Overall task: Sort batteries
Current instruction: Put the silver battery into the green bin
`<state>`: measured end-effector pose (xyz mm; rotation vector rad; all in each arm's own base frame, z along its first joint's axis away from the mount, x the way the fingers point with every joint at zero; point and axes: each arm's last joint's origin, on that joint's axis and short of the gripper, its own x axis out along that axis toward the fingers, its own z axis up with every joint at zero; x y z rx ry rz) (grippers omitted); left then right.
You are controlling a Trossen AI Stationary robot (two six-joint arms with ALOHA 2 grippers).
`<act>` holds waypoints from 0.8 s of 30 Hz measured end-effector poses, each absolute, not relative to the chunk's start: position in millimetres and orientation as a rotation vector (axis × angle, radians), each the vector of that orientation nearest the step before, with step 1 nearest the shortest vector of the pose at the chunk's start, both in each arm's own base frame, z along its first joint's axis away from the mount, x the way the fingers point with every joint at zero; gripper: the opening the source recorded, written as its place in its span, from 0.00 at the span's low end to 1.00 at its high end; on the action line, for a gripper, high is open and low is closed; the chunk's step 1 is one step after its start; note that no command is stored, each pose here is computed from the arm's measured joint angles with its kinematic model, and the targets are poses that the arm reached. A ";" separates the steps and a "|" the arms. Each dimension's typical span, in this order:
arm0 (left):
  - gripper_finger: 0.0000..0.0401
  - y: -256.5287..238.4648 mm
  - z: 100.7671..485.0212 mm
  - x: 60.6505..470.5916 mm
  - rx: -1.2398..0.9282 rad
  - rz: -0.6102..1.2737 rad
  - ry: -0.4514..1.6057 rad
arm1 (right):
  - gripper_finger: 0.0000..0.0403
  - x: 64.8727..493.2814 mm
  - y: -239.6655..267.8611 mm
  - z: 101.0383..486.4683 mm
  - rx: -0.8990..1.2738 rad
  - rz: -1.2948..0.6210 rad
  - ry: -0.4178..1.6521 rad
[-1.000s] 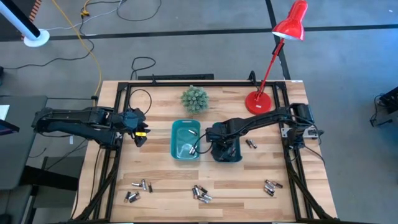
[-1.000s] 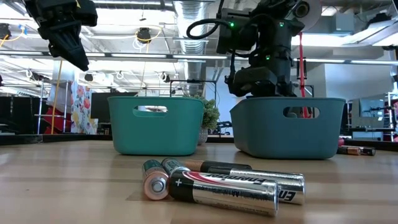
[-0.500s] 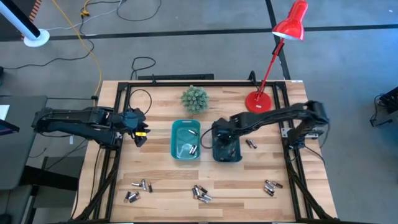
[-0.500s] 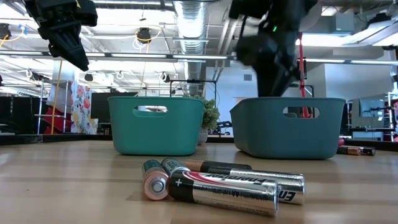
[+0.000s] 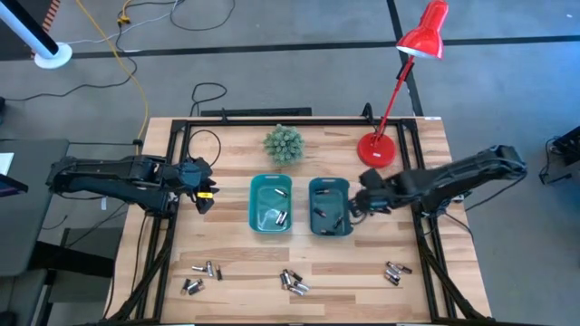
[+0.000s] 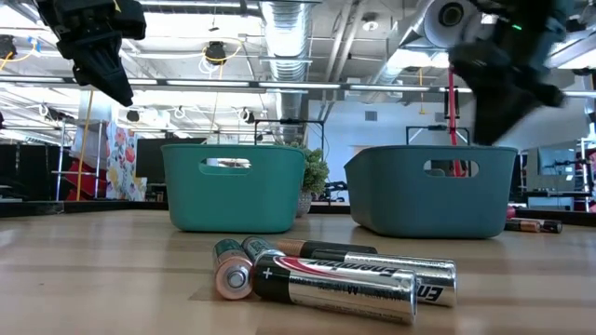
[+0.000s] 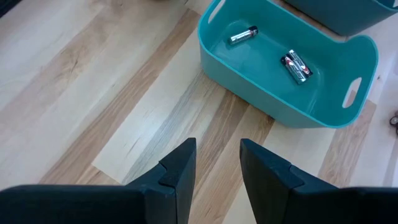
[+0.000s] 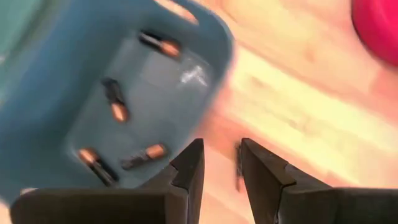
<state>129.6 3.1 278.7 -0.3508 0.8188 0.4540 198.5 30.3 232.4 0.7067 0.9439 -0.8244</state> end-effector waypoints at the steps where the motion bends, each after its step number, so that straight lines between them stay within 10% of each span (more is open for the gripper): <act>1: 0.30 3.1 278.7 129.6 -0.348 0.453 0.819 | 0.30 192.2 31.2 227.1 0.726 -0.838 0.943; 24: 0.30 3.1 279.7 131.0 -0.336 0.442 0.806 | 0.30 164.7 33.3 158.6 0.753 -0.819 1.116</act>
